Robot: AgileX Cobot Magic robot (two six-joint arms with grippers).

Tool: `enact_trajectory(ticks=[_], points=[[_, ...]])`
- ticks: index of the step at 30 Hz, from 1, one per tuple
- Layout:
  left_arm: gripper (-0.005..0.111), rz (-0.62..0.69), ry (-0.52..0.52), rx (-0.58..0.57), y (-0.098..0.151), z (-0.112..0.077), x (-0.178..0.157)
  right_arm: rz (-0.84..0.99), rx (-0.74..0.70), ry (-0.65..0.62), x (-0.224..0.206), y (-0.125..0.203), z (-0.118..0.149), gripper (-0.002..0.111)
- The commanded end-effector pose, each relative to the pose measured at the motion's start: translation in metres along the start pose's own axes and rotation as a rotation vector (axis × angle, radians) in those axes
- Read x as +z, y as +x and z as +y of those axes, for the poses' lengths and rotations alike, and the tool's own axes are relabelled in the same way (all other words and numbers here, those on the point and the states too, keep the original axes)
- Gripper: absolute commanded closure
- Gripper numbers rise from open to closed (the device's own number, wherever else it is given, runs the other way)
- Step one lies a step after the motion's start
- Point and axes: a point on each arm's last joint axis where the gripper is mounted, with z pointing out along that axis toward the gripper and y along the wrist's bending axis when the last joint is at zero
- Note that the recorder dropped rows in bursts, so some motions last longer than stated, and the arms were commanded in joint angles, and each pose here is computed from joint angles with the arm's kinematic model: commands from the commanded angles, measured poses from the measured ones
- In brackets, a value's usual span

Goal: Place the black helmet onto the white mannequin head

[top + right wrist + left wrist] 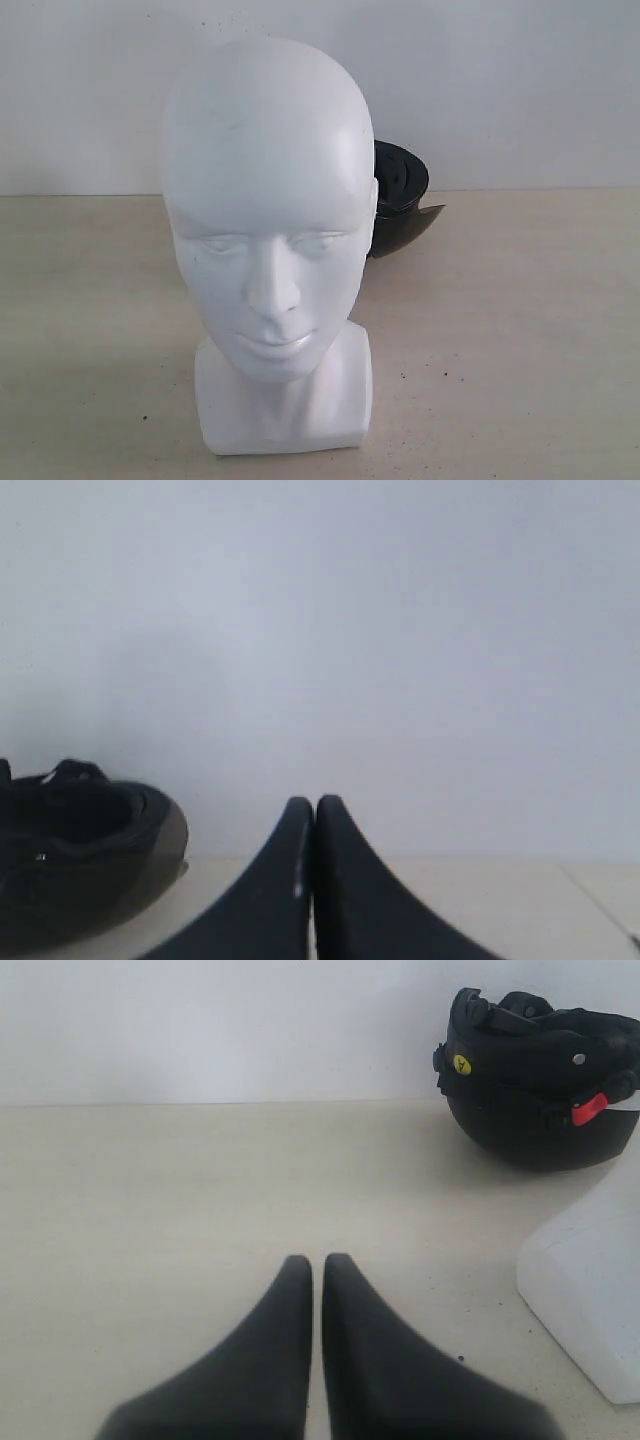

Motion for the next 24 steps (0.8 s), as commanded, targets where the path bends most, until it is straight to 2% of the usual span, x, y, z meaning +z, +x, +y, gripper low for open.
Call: enact_trajectory(ticks=[1,7,15,19,24], points=[[0.102,0.0,0.005,-0.016,0.001,0.0,0.0,-0.136,-0.139,0.011,-0.001,-0.048,0.0,0.108],[0.102,0.0,0.005,-0.016,0.001,0.0,0.0,-0.215,-0.133,0.017,0.007,-0.101,-0.001,0.108],[0.102,0.0,0.005,-0.016,0.001,0.0,0.0,-0.345,-0.099,0.026,0.003,-0.123,-0.001,0.108],[0.102,0.0,0.005,-0.016,0.001,0.0,0.0,-0.246,-0.093,0.016,0.009,-0.115,-0.001,0.108],[0.102,0.0,0.005,-0.016,0.001,0.0,0.0,0.038,-0.057,-0.002,0.05,-0.086,0.0,0.108]])
